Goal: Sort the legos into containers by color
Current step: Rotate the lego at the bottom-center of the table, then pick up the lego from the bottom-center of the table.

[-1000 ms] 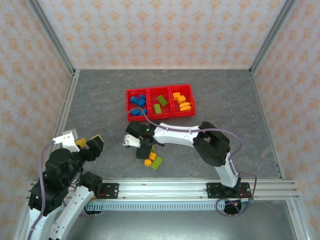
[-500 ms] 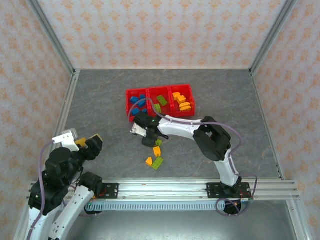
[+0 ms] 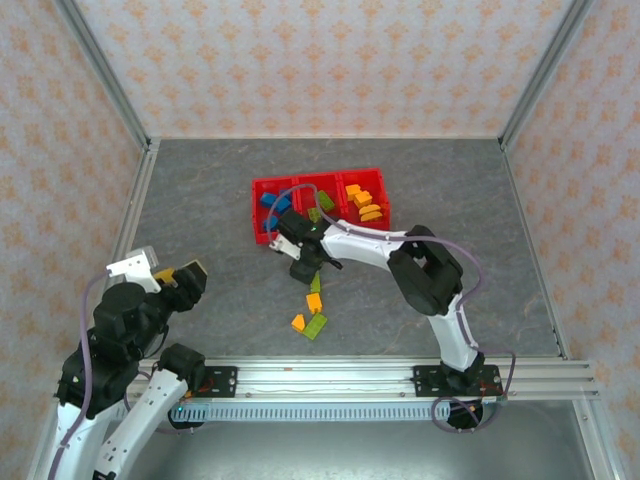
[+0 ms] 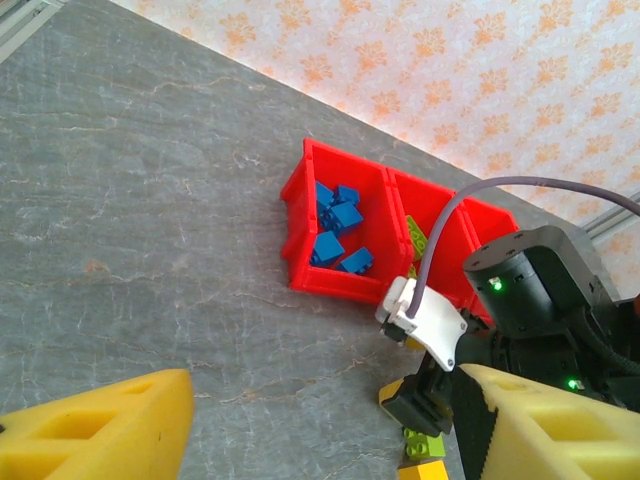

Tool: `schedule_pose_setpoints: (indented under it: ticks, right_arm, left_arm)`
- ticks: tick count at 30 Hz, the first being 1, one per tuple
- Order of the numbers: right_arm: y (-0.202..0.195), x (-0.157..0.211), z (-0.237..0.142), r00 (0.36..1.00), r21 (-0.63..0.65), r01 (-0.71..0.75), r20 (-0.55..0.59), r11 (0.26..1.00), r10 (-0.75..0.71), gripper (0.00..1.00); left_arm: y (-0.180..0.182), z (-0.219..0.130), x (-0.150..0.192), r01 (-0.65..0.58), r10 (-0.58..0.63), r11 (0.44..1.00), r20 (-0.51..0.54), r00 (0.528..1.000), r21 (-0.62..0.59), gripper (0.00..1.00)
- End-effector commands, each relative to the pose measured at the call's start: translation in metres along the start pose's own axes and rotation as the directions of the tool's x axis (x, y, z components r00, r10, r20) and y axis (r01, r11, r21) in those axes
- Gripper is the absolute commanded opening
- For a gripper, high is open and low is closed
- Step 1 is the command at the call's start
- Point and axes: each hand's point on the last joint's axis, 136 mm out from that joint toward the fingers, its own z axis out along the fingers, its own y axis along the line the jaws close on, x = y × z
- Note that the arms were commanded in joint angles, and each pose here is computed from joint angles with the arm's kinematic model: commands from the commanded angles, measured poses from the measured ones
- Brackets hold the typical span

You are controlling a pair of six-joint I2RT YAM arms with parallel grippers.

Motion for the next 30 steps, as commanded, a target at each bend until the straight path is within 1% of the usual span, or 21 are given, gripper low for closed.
schedule_pose_setpoints:
  ticks: [1, 3, 6, 7, 8, 10, 12, 14, 16, 18, 19, 21, 25, 27, 28, 30]
  right_arm:
    - [-0.004, 0.015, -0.002, 0.996, 0.011, -0.068, -0.05, 0.998, 0.068, 0.68]
    - [-0.001, 0.02, -0.001, 0.991, -0.001, -0.11, -0.079, 0.994, 0.109, 0.69]
    - [0.002, 0.033, 0.003, 0.969, 0.011, -0.212, -0.127, 0.977, 0.212, 0.74]
    - [0.002, 0.034, 0.001, 0.958, 0.016, -0.256, -0.126, 0.967, 0.256, 0.75]
    - [0.004, 0.033, -0.001, 0.95, 0.01, -0.291, -0.118, 0.957, 0.29, 0.76]
    - [0.006, 0.021, -0.009, 0.924, -0.02, -0.379, -0.067, 0.925, 0.377, 0.79]
    - [0.004, 0.007, -0.019, 0.888, -0.045, -0.459, -0.019, 0.887, 0.459, 0.83]
    - [-0.002, -0.001, -0.027, 0.845, -0.032, -0.534, 0.006, 0.845, 0.535, 0.86]
    - [-0.012, -0.003, -0.036, 0.78, 0.009, -0.625, 0.019, 0.78, 0.625, 0.93]
    - [-0.016, 0.0, -0.041, 0.719, 0.038, -0.695, 0.015, 0.718, 0.695, 0.95]
    - [-0.018, 0.002, -0.043, 0.677, 0.051, -0.736, 0.02, 0.675, 0.736, 0.95]
    - [-0.018, 0.003, -0.047, 0.596, 0.037, -0.803, 0.035, 0.595, 0.802, 0.95]
    - [-0.012, 0.004, -0.055, 0.408, -0.058, -0.909, 0.077, 0.413, 0.91, 0.94]
    - [-0.013, 0.01, -0.055, 0.333, -0.061, -0.939, 0.094, 0.34, 0.938, 0.92]
    - [-0.013, 0.016, -0.052, 0.304, -0.054, -0.949, 0.095, 0.31, 0.948, 0.92]
    - [-0.01, 0.022, -0.049, 0.272, -0.034, -0.96, 0.107, 0.277, 0.956, 0.9]
  left_arm:
    - [-0.013, 0.0, -0.018, -0.021, 0.02, 0.999, 0.04, 0.999, 0.027, 0.7]
    - [-0.018, 0.003, -0.019, -0.021, 0.02, 0.999, 0.032, 0.999, 0.045, 0.7]
    - [-0.022, 0.006, -0.018, -0.017, 0.016, 0.998, 0.026, 1.0, 0.062, 0.7]
    - [-0.021, 0.007, -0.017, -0.02, 0.018, 0.998, 0.022, 1.0, 0.06, 0.7]
    - [-0.02, 0.008, -0.016, -0.024, 0.023, 0.998, 0.019, 1.0, 0.054, 0.7]
    - [-0.019, 0.01, -0.014, -0.031, 0.03, 0.998, 0.013, 0.999, 0.052, 0.7]
    - [-0.021, 0.011, -0.012, -0.037, 0.037, 0.998, 0.008, 0.999, 0.059, 0.7]
    - [-0.023, 0.014, -0.011, -0.04, 0.04, 0.997, 0.001, 0.999, 0.067, 0.7]
    - [-0.025, 0.016, -0.01, -0.047, 0.048, 0.996, -0.008, 0.999, 0.073, 0.7]
    - [-0.026, 0.019, -0.009, -0.053, 0.054, 0.996, -0.018, 0.998, 0.077, 0.7]
    - [-0.027, 0.019, -0.008, -0.055, 0.057, 0.995, -0.022, 0.998, 0.08, 0.7]
    - [-0.028, 0.022, -0.006, -0.06, 0.063, 0.994, -0.029, 0.998, 0.086, 0.7]
    - [-0.03, 0.029, 0.002, -0.063, 0.069, 0.992, -0.051, 0.996, 0.106, 0.72]
    - [-0.033, 0.034, 0.006, -0.059, 0.068, 0.991, -0.066, 0.996, 0.122, 0.73]
    - [-0.035, 0.036, 0.007, -0.057, 0.067, 0.99, -0.072, 0.995, 0.132, 0.74]
    - [-0.039, 0.039, 0.008, -0.055, 0.067, 0.987, -0.078, 0.995, 0.151, 0.76]
